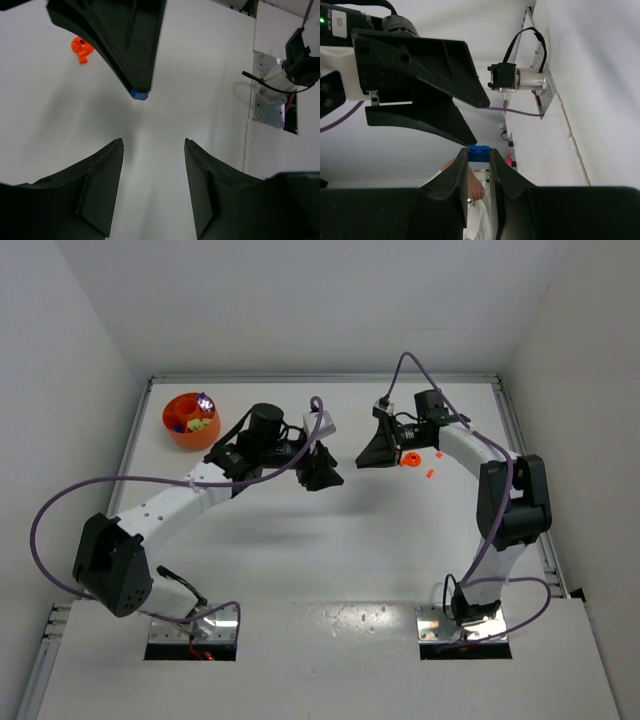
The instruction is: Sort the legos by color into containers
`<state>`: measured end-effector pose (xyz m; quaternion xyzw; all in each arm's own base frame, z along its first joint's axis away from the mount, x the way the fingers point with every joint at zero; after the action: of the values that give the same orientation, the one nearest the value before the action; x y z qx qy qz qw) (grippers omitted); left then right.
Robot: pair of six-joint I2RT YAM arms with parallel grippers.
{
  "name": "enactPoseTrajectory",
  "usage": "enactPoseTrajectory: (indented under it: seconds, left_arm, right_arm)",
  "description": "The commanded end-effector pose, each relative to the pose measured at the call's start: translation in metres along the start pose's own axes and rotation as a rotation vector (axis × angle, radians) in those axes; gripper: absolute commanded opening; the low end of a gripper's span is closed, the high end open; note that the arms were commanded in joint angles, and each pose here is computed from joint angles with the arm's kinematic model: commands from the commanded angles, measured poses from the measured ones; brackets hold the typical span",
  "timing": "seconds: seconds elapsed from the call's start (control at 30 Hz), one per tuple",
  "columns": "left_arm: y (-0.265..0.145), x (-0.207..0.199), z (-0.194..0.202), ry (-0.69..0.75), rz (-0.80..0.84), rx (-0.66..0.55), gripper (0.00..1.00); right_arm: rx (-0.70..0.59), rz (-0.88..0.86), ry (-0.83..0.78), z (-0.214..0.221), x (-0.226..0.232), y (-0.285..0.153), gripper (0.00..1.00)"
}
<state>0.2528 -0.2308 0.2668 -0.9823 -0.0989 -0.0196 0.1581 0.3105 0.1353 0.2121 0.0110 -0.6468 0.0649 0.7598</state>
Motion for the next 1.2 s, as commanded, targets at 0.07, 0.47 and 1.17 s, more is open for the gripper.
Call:
enactPoseTrajectory:
  seconds: [0.07, 0.47, 1.17]
  left_arm:
    - [0.011, 0.023, -0.020, -0.013, -0.117, -0.105, 0.57]
    - [0.032, 0.025, -0.023, -0.036, -0.085, -0.119, 0.63]
    - [0.044, 0.017, -0.026, -0.046, -0.019, -0.129, 0.59]
  right_arm:
    - [0.061, -0.063, 0.017, 0.013, 0.023, -0.002, 0.03]
    - [0.062, -0.062, 0.042, 0.011, 0.020, -0.002, 0.03]
    - [0.063, -0.061, 0.079, 0.007, 0.013, -0.001, 0.03]
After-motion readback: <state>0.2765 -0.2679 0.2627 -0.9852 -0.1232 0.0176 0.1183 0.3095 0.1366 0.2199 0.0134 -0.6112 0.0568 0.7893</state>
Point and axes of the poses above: each gripper's point midway between its finger pads, its own y axis out along the fingers, its own x axis along the line the jaws close on, z = x × y, the point moved 9 cm from there along -y, back along the fingers, and after that the axes turned 15 degrees about y, right-handed, at the moved point
